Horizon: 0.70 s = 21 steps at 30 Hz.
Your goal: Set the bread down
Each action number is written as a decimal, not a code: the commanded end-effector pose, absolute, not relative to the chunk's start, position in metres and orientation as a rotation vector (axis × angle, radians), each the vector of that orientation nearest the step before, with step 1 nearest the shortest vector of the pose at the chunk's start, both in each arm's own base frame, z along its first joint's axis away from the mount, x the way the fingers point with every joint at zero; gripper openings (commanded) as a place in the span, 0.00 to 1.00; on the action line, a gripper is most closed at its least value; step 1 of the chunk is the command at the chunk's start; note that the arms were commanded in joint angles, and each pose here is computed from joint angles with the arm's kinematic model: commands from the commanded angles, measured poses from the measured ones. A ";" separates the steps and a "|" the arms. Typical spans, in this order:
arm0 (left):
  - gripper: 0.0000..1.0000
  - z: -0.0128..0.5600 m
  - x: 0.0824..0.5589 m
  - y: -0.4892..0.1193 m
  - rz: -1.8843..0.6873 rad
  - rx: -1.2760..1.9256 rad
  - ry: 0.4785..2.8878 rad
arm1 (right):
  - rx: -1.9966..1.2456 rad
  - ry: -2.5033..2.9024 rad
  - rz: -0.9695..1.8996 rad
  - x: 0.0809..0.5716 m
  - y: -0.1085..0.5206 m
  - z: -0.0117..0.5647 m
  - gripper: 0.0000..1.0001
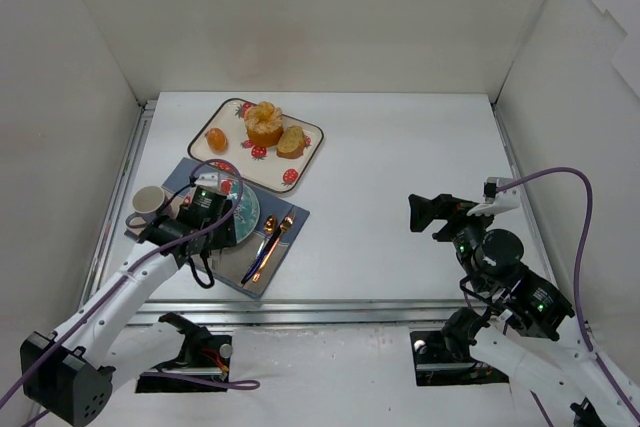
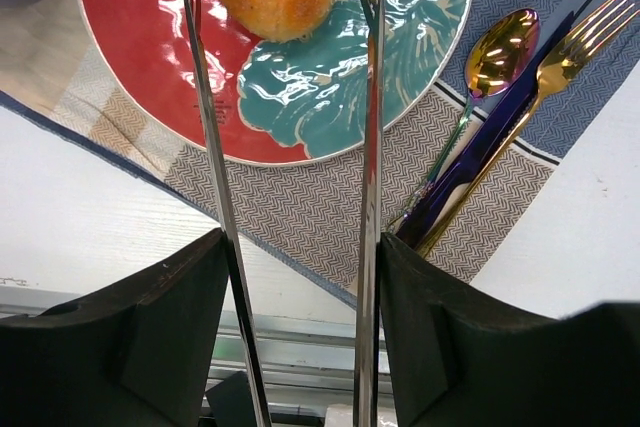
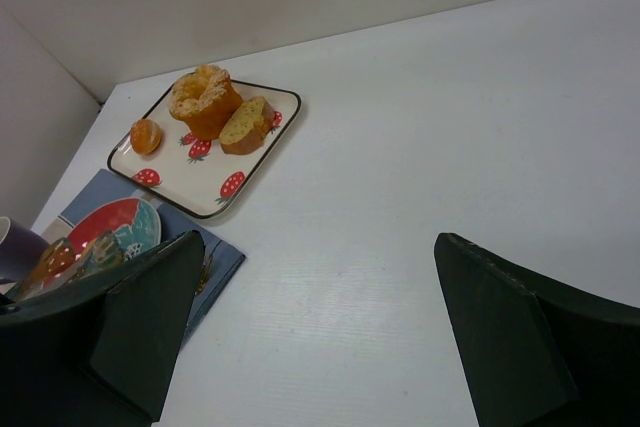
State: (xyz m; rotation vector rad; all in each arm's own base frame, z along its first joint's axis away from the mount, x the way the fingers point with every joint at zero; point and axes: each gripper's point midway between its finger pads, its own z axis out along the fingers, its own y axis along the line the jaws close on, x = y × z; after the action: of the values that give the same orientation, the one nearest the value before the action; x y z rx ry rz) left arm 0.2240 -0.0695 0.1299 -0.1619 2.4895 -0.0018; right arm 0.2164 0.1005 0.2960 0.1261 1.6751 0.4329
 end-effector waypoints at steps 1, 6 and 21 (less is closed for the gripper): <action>0.54 0.158 0.233 -0.065 0.006 -0.186 2.398 | 0.166 1.628 0.443 0.222 0.100 0.309 0.98; 0.55 0.188 0.239 -0.062 0.009 -0.177 2.333 | 0.165 1.630 0.439 0.222 0.100 0.308 0.98; 0.50 0.257 0.303 -0.200 -0.353 0.344 2.107 | 0.187 1.598 0.447 0.217 0.092 0.315 0.98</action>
State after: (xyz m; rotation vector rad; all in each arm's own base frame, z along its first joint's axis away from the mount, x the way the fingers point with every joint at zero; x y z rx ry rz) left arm 0.2754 -0.1624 0.2273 0.2520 2.2577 -0.2531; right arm 0.2130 0.0937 0.3024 0.1487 1.6459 0.4379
